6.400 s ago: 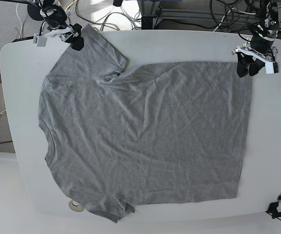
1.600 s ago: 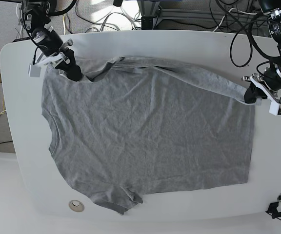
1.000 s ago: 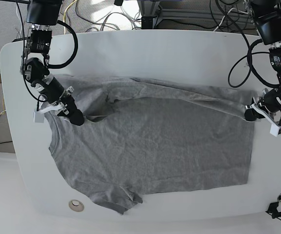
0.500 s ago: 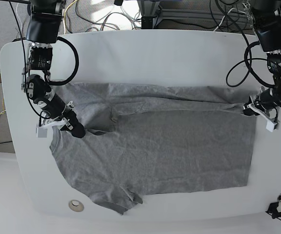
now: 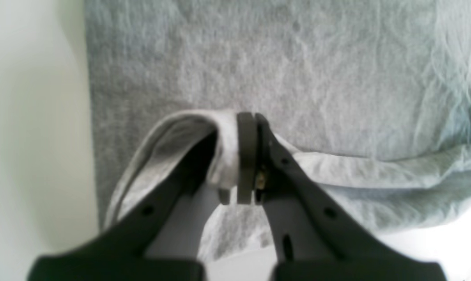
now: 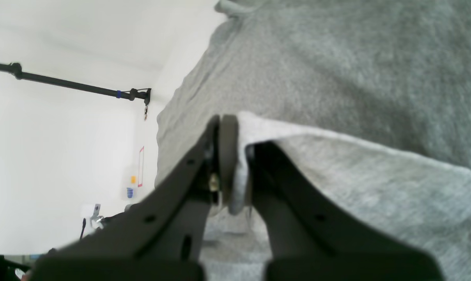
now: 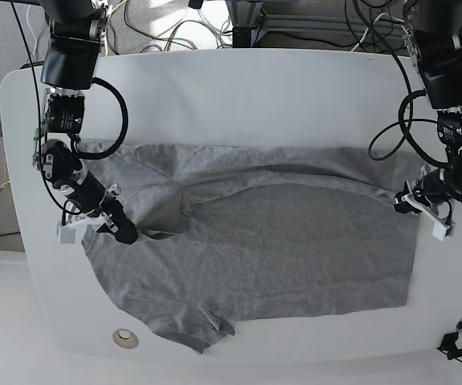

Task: Fold the T-shirt properly
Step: 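Lift the shoulder edge and pull it toward the hem with both grippers, then open both grippers and raise them back toward the shoulder edge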

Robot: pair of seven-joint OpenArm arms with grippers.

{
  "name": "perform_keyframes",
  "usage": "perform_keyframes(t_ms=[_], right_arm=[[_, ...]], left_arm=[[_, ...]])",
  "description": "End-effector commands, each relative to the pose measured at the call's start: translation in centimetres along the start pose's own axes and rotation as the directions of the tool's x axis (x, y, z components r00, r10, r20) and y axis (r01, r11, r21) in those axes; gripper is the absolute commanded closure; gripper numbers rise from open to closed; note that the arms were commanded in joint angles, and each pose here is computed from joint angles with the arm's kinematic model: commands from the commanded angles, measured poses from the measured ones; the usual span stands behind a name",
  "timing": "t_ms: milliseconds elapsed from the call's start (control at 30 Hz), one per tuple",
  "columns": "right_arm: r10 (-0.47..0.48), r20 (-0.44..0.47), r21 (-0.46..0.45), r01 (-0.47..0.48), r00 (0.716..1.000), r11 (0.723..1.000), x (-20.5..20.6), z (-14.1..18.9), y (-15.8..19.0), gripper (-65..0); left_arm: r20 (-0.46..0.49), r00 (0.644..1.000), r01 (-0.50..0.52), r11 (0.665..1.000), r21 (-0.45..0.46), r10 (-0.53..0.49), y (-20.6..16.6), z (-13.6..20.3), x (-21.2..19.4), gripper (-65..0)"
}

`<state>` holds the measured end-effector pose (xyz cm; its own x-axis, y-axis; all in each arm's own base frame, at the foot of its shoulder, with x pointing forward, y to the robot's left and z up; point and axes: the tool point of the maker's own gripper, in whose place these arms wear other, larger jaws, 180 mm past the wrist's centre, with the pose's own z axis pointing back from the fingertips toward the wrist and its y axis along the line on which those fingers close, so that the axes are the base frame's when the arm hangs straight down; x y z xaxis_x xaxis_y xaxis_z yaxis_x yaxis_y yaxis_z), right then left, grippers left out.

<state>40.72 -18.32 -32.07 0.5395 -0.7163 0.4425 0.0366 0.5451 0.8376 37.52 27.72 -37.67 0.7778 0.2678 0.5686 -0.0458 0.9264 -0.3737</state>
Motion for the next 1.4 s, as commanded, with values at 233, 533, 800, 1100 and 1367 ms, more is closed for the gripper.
perform_keyframes(t_ms=[233, 533, 800, 1100, 1367], right_arm=[[-0.004, 0.059, 0.040, 0.002, 0.998, 0.999, 3.4, -1.0, 1.4, 0.0], [0.016, 0.046, 0.006, -0.016, 0.999, 1.000, 3.1, -2.0, 1.0, 0.0], [0.075, 0.004, -0.096, -0.075, 0.997, 0.993, 2.9, -4.5, -0.3, -23.3], [0.347, -0.060, -0.243, -0.351, 0.936, 0.904, 6.7, -2.7, -0.1, -52.4], [0.547, -0.085, -0.253, -0.549, 0.833, 0.797, 5.7, 3.0, 1.9, -52.3]], left_arm=[[0.081, 0.992, 0.084, 0.992, 0.092, -0.092, 1.0, 1.1, 4.0, 0.0], [0.142, 0.985, 0.084, 0.992, 0.098, -0.098, 1.2, 1.3, 5.1, 0.0], [0.181, 0.965, 0.150, 0.963, 0.222, -0.192, 2.9, 1.7, 7.0, -27.5], [0.257, 0.874, 0.284, 0.862, 0.420, -0.413, 5.6, 5.1, 12.0, -34.1], [0.264, 0.771, 0.424, 0.777, 0.465, -0.579, 2.2, 8.5, 10.6, -34.1]])
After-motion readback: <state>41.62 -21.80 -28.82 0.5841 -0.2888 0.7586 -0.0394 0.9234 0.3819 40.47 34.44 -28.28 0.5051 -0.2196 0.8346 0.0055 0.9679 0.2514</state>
